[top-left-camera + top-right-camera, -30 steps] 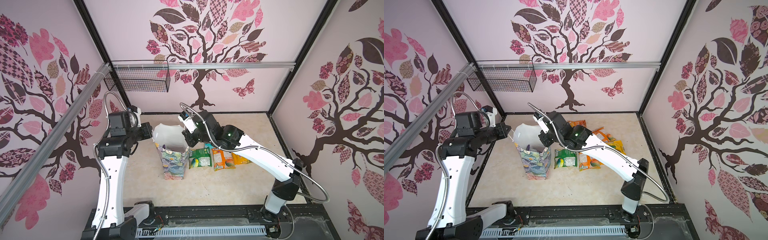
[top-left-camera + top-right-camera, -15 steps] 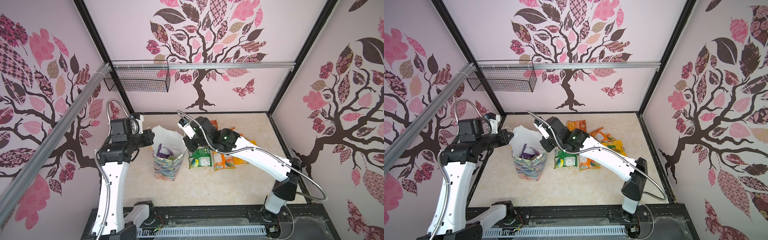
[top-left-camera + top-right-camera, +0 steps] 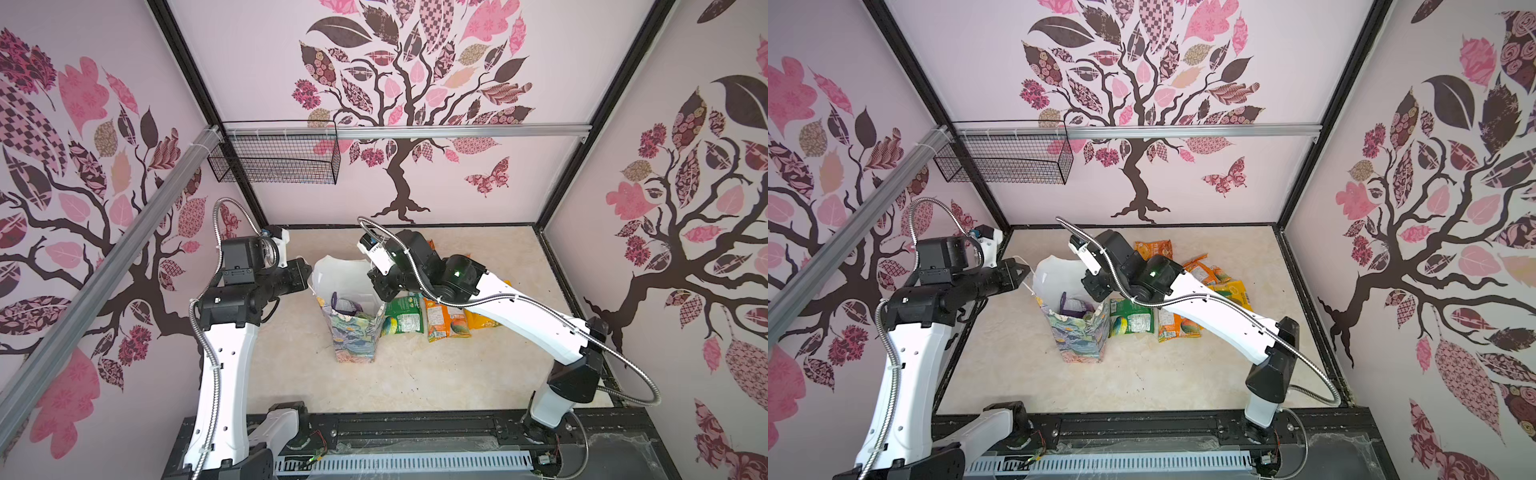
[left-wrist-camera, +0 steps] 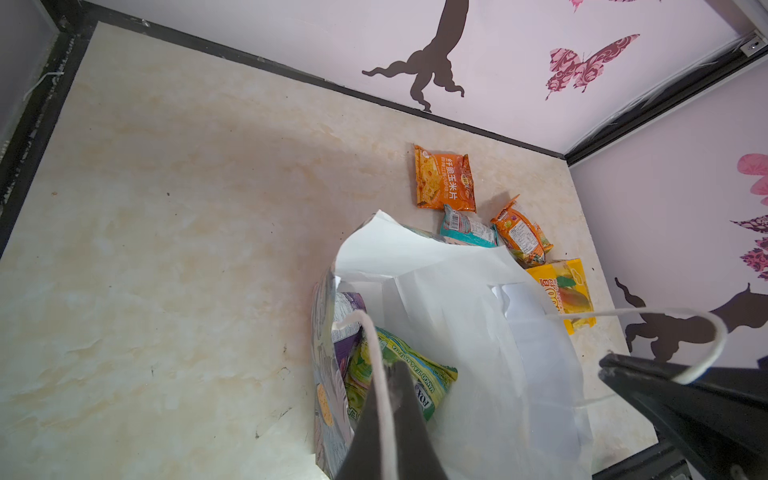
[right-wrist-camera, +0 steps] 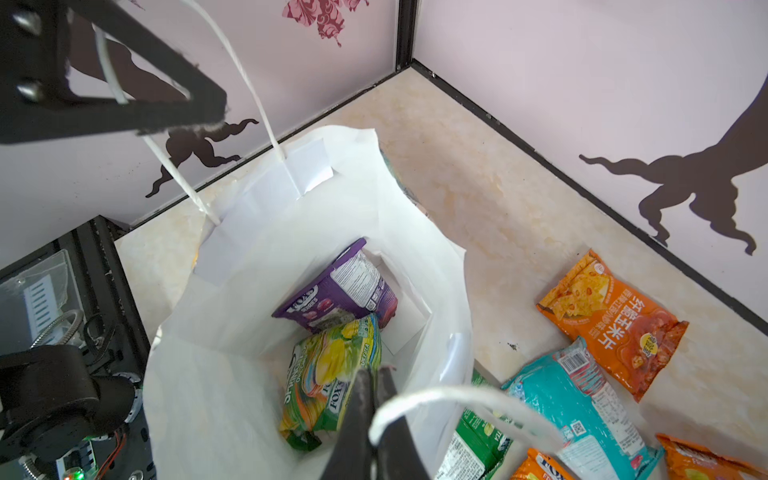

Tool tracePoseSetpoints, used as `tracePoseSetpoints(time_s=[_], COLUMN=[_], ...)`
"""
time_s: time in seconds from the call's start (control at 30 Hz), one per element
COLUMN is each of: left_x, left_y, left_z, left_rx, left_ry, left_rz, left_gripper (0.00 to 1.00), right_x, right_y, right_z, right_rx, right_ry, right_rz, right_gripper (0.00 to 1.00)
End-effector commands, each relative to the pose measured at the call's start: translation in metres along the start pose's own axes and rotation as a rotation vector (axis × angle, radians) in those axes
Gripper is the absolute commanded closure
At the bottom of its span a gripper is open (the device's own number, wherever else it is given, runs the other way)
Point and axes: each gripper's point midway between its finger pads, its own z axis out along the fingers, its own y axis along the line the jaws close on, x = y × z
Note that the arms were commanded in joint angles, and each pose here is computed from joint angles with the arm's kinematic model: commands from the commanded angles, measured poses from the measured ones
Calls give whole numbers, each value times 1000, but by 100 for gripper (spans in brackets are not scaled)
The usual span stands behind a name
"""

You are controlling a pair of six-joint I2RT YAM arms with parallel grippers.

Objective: Place the snacks into the paper bag
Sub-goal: 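Move the right gripper toward the orange Fox's Fruits packet nearer the robot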

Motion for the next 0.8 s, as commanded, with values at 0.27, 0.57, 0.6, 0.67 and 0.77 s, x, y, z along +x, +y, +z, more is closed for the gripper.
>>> tracePoseSetpoints(time_s=[0.27, 0.57, 0.6, 0.67, 0.77], left_x=[13, 13, 14, 18, 30], left_y=[13, 17, 16, 18, 21], left_z=[0, -26, -30, -40, -50], left_rx=[-60, -145, -157, -188, -221], left_ry=[6, 21, 29, 42, 62], left_rz=[1, -51, -53, -65, -87], left_gripper=[100, 31, 28, 23, 14], right_x=[-16, -23, -23, -21, -20], right_y=[-1, 4, 3, 2, 1], right_z=[-22, -42, -45, -51, -60], right_rx=[-12, -46, -44, -43, -45], right_ry=[-73, -93, -96, -92, -99], right_rz=[14, 33, 39, 47, 69], right_gripper=[98, 64, 61, 57, 52])
